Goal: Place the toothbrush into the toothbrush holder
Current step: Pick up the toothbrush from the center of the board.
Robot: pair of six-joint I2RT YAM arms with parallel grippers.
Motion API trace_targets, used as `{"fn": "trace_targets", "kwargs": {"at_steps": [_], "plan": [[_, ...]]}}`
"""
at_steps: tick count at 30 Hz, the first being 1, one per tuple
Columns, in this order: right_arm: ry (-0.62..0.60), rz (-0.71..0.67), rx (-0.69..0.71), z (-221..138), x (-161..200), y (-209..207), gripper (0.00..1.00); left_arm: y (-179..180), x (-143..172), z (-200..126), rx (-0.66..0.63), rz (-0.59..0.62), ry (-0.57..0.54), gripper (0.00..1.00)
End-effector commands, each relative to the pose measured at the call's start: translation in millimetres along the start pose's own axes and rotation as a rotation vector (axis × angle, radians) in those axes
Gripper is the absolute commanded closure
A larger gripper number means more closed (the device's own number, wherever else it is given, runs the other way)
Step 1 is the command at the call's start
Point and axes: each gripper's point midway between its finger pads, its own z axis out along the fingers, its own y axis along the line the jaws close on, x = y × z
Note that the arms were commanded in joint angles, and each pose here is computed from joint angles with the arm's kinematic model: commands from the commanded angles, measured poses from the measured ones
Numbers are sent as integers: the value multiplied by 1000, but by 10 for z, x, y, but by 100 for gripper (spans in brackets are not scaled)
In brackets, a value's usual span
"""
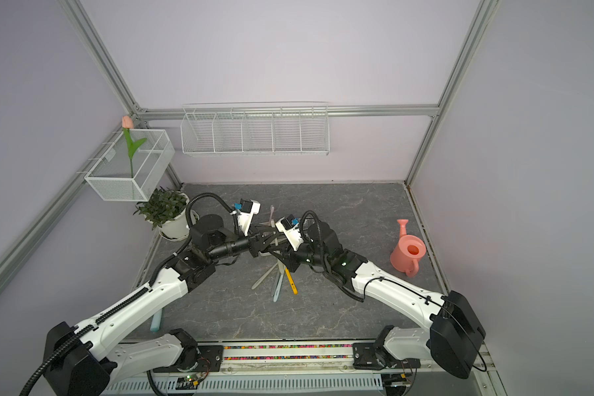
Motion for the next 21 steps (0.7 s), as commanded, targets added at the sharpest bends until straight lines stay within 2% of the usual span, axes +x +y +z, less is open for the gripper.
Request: {"fn": "trace_targets", "kwargs": {"at_steps": [1,3,7,11,14,21], "plan": [[-45,-11,9,-74,-45,1,69,18,-42,-35,-23,22,-16,100],[-40,-1,25,-82,-7,-30,51,15,-54,-49,-27,26,-21,100],[-45,15,53,-131,63,-83,31,13,-100,-79,-38,27,-39,100],[-43,23,78,-228,117,-98,23,4,-133,-85,-41,31,-49,100],[-53,32,130,-356,158,-151,13,17,-160,-87,-50,36,-57,100],[-59,66,288,-747,269,-346,8,79,-307,-137,-117,79,-101,100]]}}
